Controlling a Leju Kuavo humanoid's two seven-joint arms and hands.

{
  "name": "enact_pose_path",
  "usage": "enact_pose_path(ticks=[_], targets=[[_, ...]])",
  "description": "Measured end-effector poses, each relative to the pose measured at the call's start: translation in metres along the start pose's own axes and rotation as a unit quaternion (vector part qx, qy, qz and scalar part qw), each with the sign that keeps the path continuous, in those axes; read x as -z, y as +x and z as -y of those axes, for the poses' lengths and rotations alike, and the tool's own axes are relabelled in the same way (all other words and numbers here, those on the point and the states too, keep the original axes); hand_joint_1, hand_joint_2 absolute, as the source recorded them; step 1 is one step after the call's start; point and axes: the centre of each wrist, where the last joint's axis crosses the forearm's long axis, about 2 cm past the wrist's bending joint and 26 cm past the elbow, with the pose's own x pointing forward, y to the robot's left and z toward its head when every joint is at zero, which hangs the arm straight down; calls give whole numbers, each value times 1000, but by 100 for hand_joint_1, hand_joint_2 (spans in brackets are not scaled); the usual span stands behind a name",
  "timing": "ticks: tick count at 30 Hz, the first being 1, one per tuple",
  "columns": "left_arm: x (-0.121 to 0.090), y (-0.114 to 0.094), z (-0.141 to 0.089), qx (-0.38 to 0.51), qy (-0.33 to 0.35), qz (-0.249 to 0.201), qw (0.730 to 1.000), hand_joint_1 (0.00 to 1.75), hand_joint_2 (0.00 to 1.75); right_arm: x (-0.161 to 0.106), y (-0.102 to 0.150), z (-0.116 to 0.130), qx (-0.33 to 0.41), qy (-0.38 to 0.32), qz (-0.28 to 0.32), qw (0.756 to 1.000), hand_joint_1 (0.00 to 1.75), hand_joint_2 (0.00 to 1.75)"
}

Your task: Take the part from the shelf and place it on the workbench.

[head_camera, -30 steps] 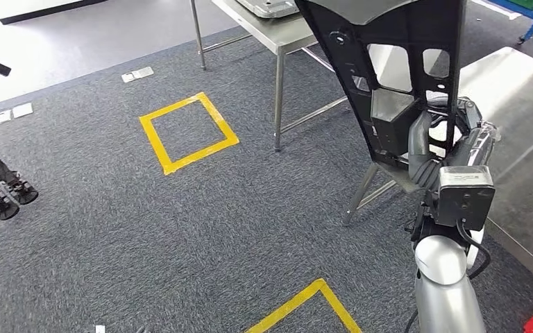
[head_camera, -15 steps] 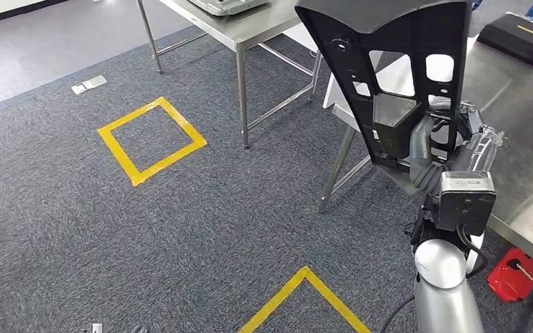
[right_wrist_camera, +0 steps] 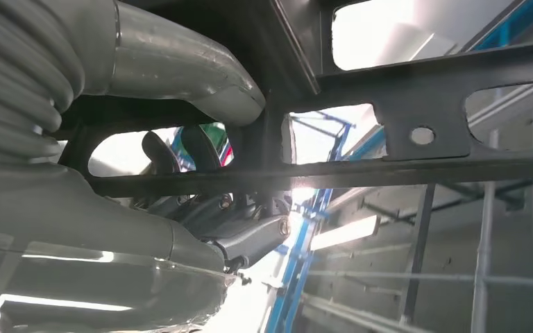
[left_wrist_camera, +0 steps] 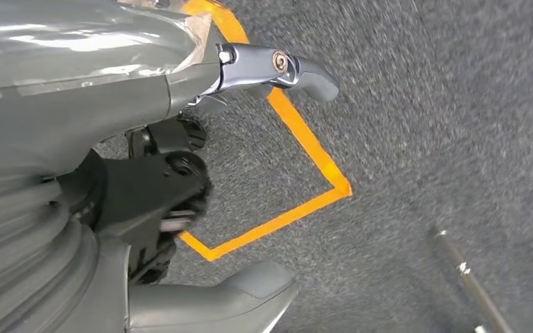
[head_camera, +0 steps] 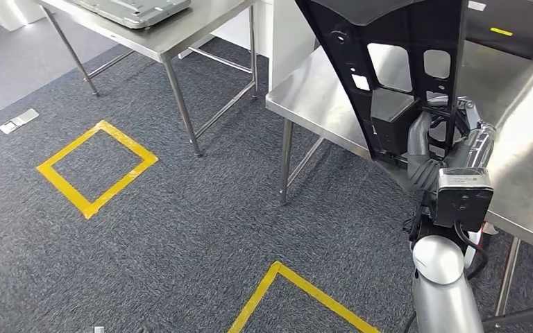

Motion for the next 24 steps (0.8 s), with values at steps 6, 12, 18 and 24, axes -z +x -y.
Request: enact_pose_path(ticks=[6, 12, 18, 24], targets=[[1, 2, 1, -23, -10, 9, 1000, 0, 175, 0, 0, 0, 0, -1, 1, 1000, 175, 175], [-2, 0, -4, 8, -26, 2, 1000, 0, 175, 3, 1, 0, -3, -3, 3, 1000, 175, 175], [0, 2, -2, 64, -43, -6, 997, 0, 175, 7, 3, 6, -129, -7, 12, 992, 175, 175], [5, 6, 3, 127, -61, -21, 990, 0, 175, 15, 5, 26, -208, -20, 25, 977, 175, 175]])
